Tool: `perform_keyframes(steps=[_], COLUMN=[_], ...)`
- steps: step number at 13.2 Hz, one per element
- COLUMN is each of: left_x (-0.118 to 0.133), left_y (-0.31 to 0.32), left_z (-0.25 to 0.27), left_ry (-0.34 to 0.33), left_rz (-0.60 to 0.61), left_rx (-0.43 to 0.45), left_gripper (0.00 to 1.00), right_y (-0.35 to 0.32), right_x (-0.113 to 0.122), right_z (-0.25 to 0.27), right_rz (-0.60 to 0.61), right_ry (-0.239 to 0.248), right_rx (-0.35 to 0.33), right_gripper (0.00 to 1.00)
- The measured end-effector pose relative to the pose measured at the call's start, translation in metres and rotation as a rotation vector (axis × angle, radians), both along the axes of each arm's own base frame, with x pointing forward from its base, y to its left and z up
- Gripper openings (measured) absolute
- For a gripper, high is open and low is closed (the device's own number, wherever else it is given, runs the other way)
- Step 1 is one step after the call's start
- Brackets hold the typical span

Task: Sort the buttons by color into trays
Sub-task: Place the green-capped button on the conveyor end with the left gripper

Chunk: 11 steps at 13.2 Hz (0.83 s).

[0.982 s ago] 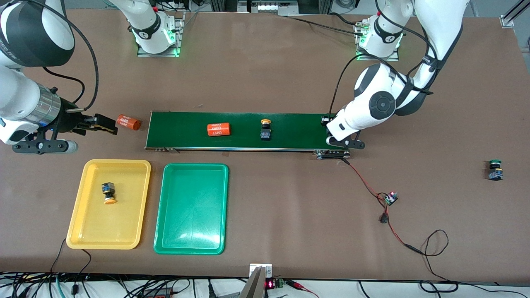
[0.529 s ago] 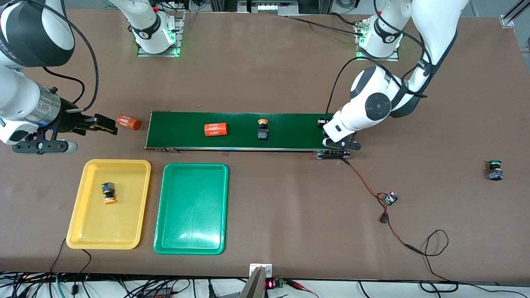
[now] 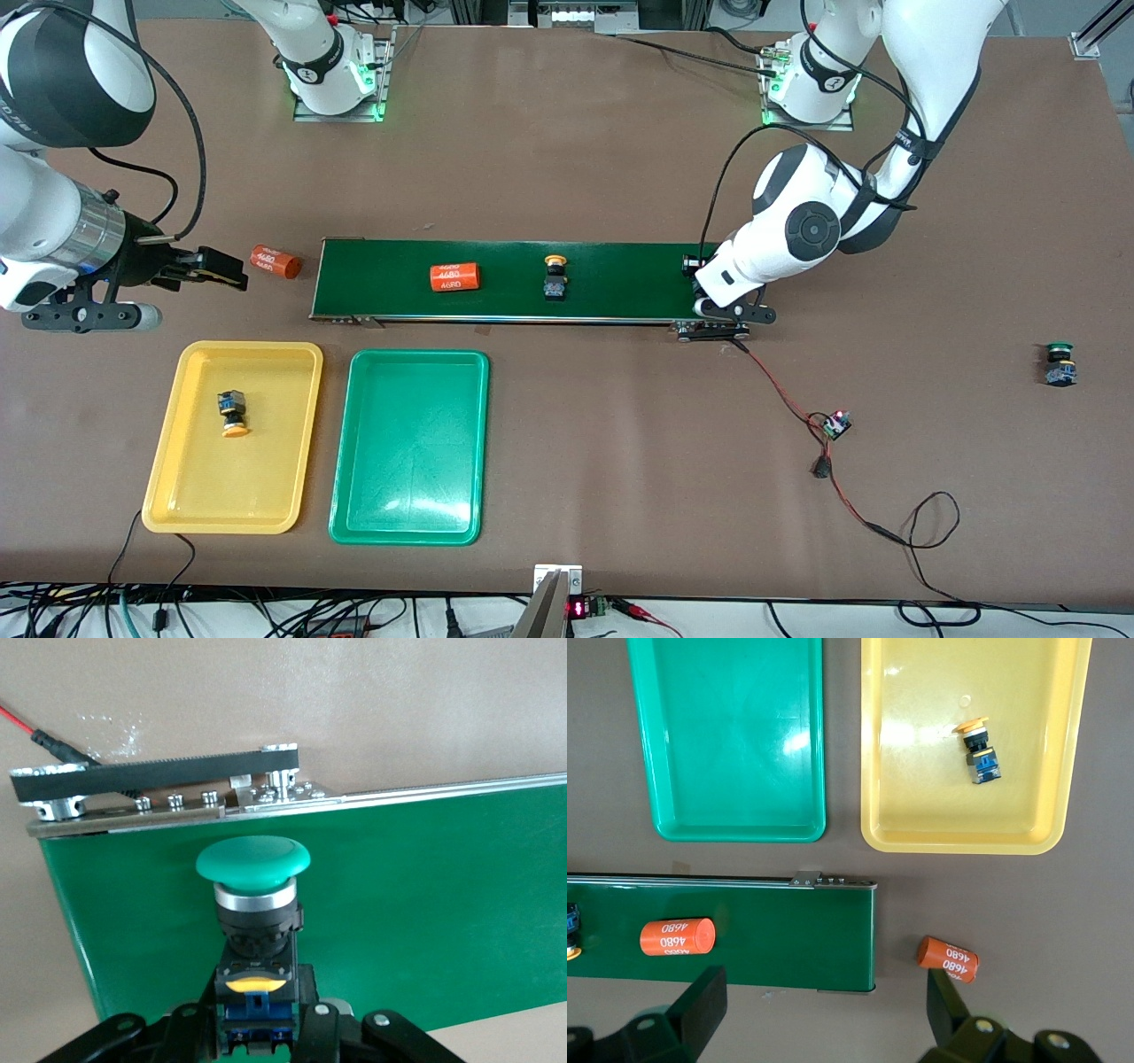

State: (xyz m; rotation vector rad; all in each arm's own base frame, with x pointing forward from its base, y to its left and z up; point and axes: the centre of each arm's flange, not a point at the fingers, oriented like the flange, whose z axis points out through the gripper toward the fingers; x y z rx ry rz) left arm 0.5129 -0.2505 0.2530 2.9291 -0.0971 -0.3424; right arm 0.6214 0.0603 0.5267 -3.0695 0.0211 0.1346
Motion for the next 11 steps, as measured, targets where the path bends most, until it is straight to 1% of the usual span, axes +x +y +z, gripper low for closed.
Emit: perform_keyframes(steps=[2,5,7,11], left_x=[-0.002,-0.005,-0.005,-0.009], left_y=[0.003,0.005,0.006,0.01], left_z=[-0.004,-0.008,-0.009,-0.015], left_ry=[0.008,0.017,0.019,0.033], left_rz=[0.002,0.003,0.003,0.006], left_rx=[0.005,0.01,0.012,0.02], left_gripper=[0.33,0.33,0.33,0.33], right_y=[0.0,0.0,-0.005,-0.019], right_x=[0.0,0.004,0.005,0.007], right_z=[0.0,0.002,0.001,-0.002], right_rz=[0.0,-0.002,-0.011,-0.017], right_ry=[-0.004,-0.029,-0.032,-0.032], right_rx=[0.0,0.002,-0.002,-0.056], right_gripper=[1.0,1.0,1.0,1.0])
